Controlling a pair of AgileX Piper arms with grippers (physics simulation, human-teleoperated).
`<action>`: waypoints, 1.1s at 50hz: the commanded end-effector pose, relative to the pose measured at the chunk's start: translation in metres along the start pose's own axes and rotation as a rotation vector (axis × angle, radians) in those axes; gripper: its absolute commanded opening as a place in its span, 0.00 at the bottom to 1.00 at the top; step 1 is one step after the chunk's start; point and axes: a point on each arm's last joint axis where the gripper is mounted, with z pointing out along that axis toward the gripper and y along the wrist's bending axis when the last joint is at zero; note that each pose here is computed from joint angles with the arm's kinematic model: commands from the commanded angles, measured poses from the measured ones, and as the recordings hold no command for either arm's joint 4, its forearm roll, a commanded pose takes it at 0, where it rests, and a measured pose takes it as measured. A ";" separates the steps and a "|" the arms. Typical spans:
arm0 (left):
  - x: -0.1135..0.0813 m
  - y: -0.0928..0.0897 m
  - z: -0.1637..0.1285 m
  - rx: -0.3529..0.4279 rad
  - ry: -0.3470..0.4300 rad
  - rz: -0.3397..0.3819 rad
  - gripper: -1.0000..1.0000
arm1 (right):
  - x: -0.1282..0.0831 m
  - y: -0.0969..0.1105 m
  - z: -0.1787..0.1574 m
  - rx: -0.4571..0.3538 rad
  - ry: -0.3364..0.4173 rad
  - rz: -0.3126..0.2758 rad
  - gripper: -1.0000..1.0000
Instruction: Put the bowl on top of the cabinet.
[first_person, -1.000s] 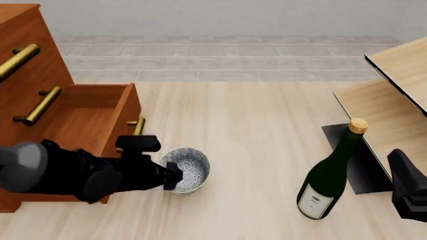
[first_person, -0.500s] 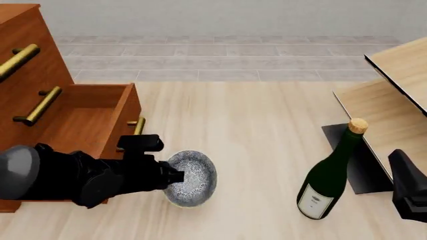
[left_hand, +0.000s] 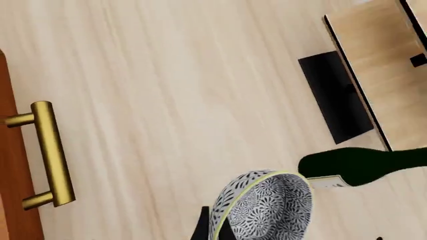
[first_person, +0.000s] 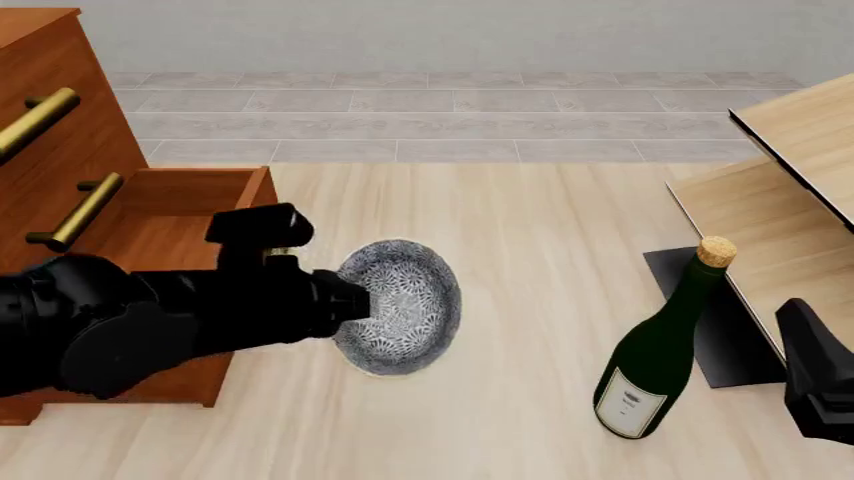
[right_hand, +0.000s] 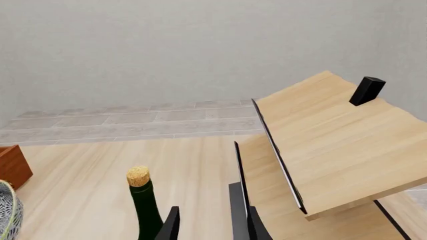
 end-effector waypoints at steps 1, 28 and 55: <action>-0.029 -0.025 -0.056 0.092 -0.095 -0.043 0.00 | 0.000 0.000 0.000 -0.002 0.003 0.001 1.00; -0.085 -0.024 -0.136 -0.026 -0.109 -0.255 0.00 | 0.000 0.000 0.001 -0.004 0.002 -0.001 1.00; -0.125 0.015 -0.122 -0.266 -0.075 -0.557 0.00 | 0.000 0.001 0.000 -0.010 0.002 -0.007 1.00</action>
